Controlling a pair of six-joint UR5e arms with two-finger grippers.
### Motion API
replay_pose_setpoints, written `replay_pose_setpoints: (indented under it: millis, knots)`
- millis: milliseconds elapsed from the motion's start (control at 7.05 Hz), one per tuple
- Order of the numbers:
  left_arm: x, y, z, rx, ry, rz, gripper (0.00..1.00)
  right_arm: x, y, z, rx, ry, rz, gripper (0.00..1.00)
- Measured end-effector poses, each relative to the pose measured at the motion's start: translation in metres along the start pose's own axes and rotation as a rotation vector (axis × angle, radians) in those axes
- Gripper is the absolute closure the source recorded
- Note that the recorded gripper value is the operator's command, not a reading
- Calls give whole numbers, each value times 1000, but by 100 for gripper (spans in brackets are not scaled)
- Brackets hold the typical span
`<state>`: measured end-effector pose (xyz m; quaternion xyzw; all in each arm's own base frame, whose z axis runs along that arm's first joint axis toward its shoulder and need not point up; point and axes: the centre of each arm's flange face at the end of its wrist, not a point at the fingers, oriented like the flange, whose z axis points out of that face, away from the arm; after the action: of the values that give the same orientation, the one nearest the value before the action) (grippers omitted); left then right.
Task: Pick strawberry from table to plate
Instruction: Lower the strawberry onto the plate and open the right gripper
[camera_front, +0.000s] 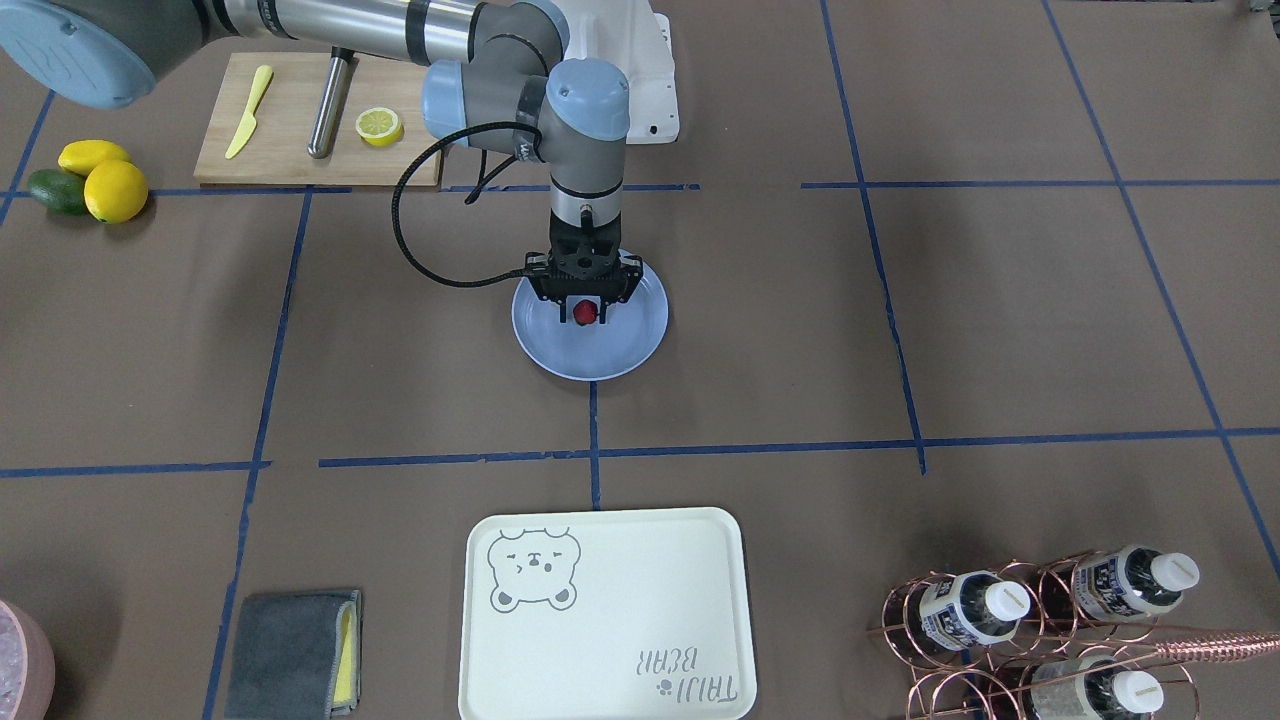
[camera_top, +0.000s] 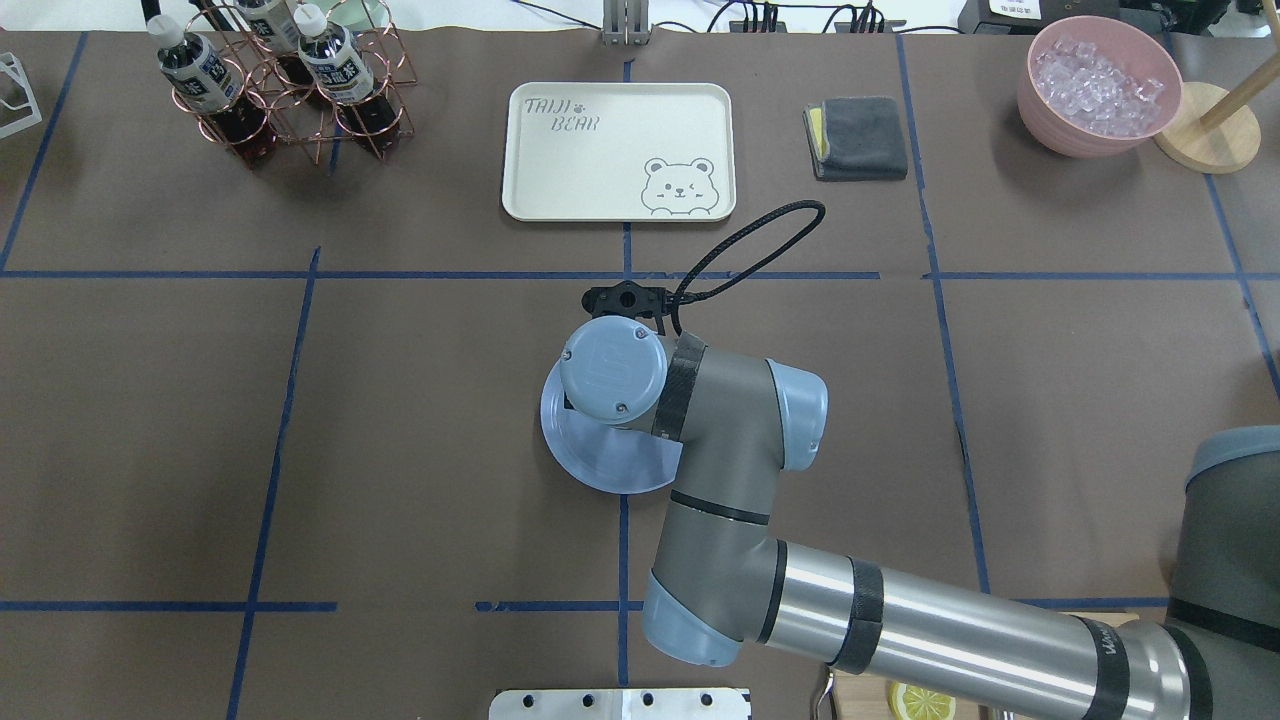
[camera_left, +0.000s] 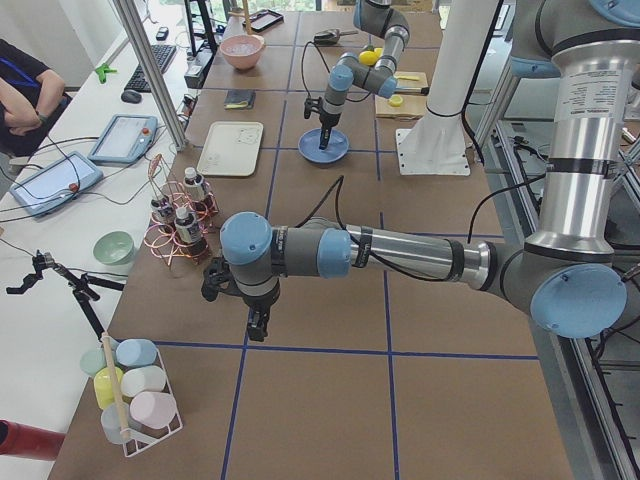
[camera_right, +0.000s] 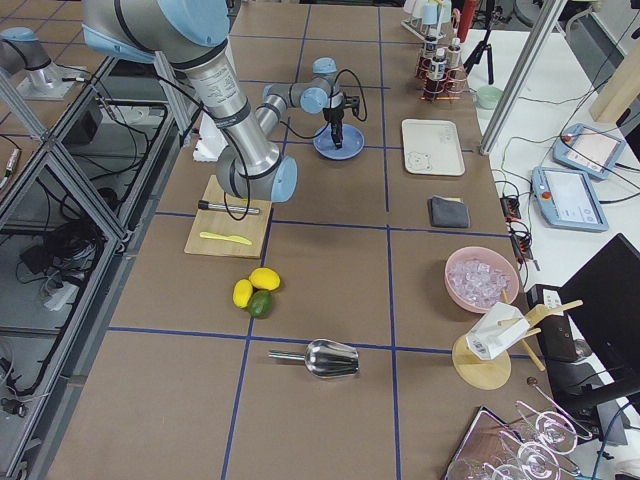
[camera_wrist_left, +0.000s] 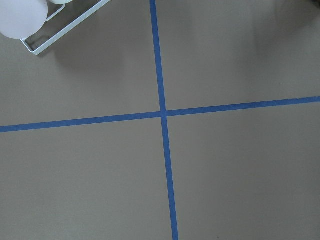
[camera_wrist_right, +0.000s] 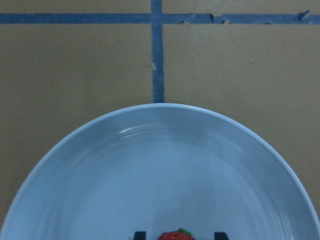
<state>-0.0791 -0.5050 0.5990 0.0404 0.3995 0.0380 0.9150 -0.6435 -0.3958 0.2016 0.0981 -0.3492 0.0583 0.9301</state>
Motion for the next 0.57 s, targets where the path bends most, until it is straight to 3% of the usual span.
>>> replay_pose_setpoints:
  millis: [284,568]
  knots:
    - [0,0,0,0,0,0,0,-3,-9,-18,7,-30,3,0]
    - [0,0,0,-1,-1,-1,0,24,-57,-52,2,-71,25,0]
